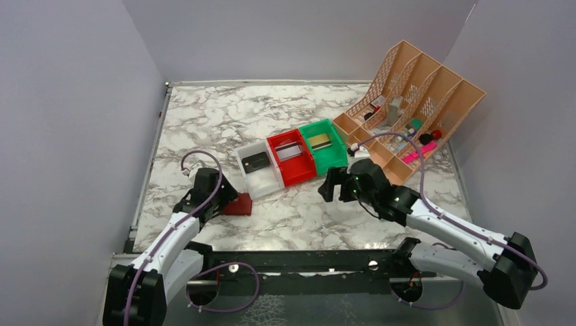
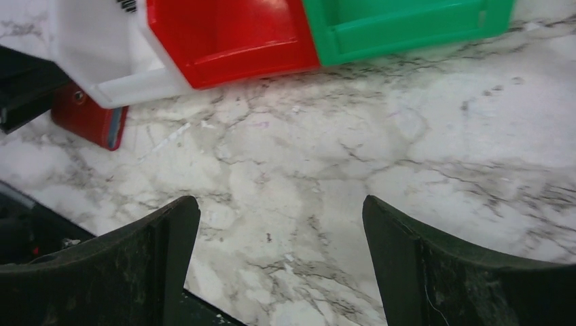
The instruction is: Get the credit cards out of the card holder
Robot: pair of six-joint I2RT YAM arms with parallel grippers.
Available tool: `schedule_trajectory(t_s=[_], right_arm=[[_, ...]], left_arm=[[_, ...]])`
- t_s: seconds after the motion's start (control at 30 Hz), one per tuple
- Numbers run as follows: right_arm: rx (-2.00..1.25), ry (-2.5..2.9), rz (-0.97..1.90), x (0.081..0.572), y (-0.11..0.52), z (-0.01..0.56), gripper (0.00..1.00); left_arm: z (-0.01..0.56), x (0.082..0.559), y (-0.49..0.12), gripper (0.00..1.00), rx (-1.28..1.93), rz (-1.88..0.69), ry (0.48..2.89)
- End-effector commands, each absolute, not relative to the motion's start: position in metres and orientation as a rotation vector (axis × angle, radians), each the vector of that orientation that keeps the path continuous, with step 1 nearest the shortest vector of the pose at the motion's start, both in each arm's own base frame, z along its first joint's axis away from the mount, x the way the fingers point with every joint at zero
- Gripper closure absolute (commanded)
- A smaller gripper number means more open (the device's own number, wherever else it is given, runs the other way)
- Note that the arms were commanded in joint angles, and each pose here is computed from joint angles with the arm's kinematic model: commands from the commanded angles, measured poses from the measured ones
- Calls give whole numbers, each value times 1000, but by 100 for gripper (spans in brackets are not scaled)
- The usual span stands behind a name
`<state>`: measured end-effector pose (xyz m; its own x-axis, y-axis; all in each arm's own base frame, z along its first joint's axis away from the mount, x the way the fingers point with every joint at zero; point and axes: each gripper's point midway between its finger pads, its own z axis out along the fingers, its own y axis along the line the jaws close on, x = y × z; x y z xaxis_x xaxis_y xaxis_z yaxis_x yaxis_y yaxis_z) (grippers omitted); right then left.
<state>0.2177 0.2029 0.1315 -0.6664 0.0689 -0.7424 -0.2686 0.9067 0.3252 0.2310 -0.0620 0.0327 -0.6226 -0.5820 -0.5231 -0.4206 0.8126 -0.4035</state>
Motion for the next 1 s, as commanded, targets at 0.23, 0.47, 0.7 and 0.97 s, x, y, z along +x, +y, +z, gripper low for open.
schedule_trajectory(t_s=[0.23, 0.47, 0.7, 0.97], right_arm=[[-402, 2300, 908, 199, 311, 105, 21], [-437, 2327, 786, 196, 371, 73, 24], [-451, 2326, 686, 210, 406, 47, 26], [-448, 2317, 591, 233, 426, 37, 28]], left_arm=[[37, 211, -63, 27, -831, -366, 2317], [76, 222, -48, 21, -860, -347, 2141], [96, 223, -27, 16, -901, -242, 2061], [102, 223, -15, 14, -944, -197, 2000]])
